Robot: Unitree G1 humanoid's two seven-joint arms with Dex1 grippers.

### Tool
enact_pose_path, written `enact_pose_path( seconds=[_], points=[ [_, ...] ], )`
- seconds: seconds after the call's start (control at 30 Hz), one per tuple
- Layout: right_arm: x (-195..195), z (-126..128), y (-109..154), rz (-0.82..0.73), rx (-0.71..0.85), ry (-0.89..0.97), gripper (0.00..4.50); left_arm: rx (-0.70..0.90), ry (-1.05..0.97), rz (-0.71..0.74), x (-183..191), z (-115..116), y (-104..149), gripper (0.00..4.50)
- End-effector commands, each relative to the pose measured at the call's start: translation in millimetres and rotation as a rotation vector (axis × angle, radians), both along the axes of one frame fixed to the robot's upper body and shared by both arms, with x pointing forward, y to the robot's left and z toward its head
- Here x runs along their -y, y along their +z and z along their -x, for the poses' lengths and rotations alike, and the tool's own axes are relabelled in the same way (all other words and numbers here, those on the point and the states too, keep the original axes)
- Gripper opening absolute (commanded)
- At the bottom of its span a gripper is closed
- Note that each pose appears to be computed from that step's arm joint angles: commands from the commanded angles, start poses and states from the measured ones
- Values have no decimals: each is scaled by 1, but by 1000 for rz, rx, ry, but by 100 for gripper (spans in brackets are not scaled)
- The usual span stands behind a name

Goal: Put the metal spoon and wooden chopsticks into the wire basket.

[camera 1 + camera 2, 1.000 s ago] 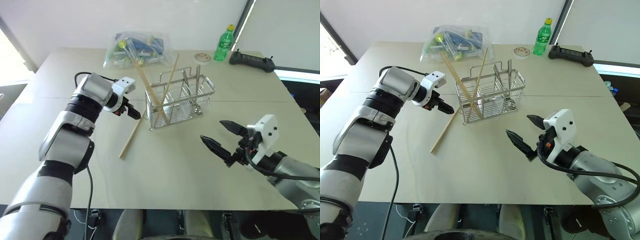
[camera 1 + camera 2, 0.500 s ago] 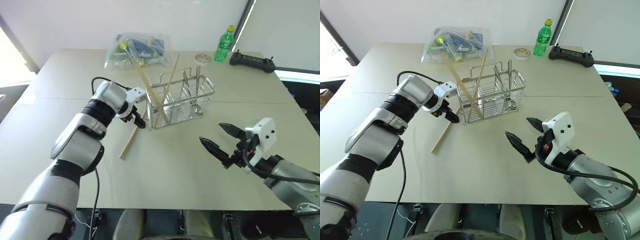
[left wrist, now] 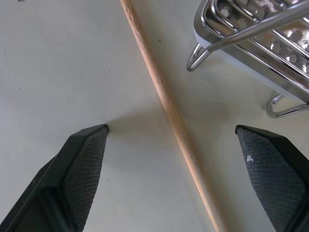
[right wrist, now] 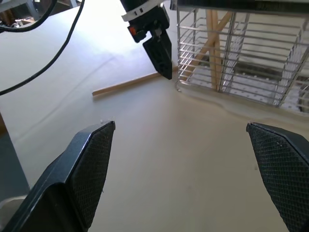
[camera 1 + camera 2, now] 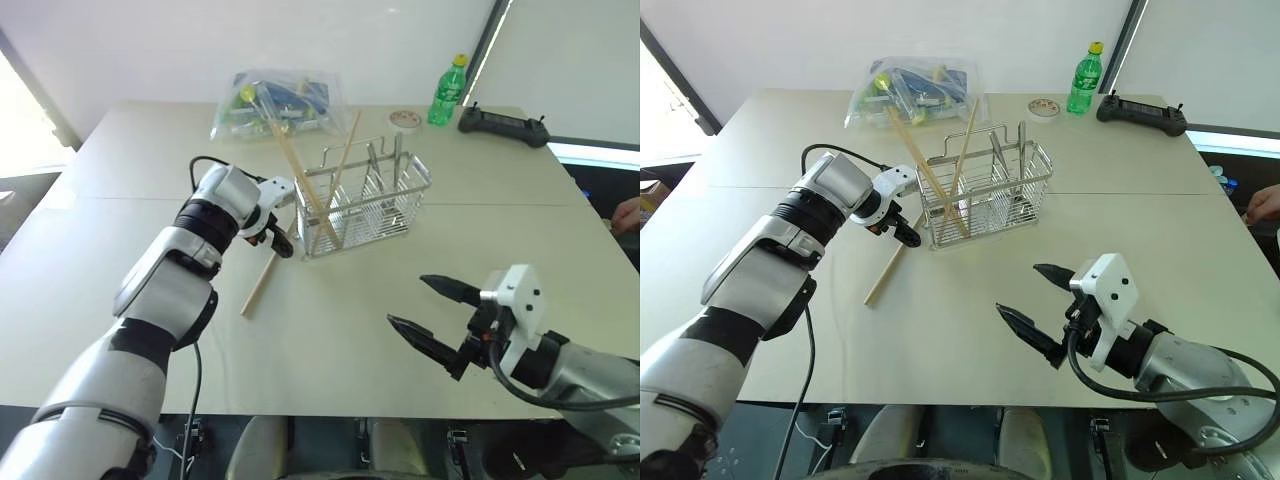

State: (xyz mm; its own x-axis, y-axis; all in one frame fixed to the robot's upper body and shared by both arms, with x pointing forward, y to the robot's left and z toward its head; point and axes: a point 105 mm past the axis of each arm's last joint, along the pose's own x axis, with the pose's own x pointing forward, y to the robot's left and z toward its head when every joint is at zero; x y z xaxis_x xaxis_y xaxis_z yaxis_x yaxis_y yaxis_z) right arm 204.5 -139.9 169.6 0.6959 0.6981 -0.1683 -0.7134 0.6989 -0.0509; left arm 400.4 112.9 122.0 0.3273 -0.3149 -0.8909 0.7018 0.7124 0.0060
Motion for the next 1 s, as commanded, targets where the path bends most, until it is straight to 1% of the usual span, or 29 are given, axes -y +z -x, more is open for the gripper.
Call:
enact_pose_path(
  seconds=[0.03,0.2,0.47,0.57,0.8,0.83,1.0],
  points=[
    [2,-3,10,-17,47,-20,450,-57,28,-18,-14,7,-14,444],
    [2,-7,10,-21,56,-29,450,-52,45,-39,-25,7,-13,444],
    [3,-12,13,-33,70,-50,450,-52,45,-46,-25,8,-15,444],
    [4,-12,15,-43,77,-60,450,-51,48,-32,-21,7,-16,365],
    [6,-14,18,-59,84,-80,450,-60,55,-29,-20,8,-17,19],
    [7,-14,18,-61,84,-82,450,-61,59,-30,-20,7,-16,8],
    [7,-14,18,-67,83,-85,450,-65,103,-28,-28,7,-17,8]
  ],
)
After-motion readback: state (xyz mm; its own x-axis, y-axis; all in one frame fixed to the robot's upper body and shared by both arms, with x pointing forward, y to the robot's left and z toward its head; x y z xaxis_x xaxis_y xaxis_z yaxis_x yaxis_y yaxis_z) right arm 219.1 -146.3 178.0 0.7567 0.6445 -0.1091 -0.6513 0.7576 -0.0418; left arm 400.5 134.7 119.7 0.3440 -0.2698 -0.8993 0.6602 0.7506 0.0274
